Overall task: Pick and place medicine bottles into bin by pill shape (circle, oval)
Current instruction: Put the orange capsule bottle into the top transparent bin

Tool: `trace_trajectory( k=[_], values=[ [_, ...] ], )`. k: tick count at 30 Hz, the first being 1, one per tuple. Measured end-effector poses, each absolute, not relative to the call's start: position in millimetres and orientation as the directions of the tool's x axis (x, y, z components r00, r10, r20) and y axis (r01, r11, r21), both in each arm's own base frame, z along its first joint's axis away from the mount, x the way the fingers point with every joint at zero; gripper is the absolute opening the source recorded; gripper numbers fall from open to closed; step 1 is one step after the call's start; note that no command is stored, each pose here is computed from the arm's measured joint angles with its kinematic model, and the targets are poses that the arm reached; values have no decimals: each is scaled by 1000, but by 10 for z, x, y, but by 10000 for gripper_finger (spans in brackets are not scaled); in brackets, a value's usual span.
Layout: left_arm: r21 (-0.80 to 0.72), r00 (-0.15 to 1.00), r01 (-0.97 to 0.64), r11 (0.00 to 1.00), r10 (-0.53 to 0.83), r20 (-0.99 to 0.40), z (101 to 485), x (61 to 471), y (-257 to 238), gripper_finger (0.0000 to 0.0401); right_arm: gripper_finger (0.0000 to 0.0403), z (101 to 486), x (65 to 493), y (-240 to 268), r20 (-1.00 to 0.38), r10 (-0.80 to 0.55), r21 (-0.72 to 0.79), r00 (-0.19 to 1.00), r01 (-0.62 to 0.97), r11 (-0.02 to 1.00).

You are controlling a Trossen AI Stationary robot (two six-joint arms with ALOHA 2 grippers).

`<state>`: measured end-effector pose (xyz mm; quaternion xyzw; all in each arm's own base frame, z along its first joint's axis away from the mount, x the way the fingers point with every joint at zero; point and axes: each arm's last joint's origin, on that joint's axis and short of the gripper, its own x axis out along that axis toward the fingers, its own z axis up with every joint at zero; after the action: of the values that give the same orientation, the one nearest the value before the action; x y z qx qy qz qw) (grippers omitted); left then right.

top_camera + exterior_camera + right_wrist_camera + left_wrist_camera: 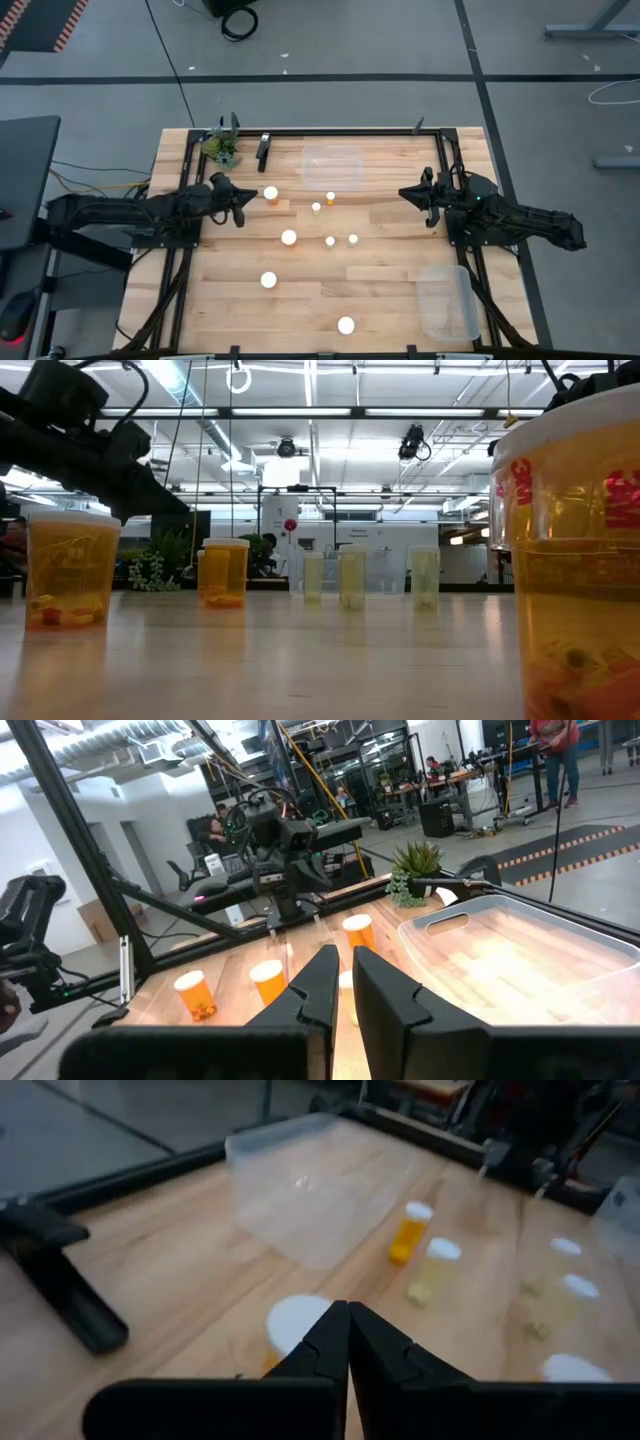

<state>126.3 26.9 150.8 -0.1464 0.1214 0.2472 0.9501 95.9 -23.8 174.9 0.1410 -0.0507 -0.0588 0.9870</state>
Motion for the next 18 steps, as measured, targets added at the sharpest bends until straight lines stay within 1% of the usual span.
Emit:
trace_trajectory(
  k=[5,10,14,18],
  values=[
    [-239,812,-559,794,465,-354,1447,1274,332,53,41,1748,959,-239,83,-131,284,988,102,953],
    [-262,796,-575,775,456,-399,1395,1282,378,84,41,1748,959,-239,83,-130,284,988,102,953],
    [-258,775,-597,760,463,-431,1361,1284,423,110,41,1749,959,-239,83,-131,284,988,102,953],
    [-221,722,-638,738,473,-505,1416,1320,478,142,41,1747,959,-239,83,-131,284,988,102,953]
  ],
)
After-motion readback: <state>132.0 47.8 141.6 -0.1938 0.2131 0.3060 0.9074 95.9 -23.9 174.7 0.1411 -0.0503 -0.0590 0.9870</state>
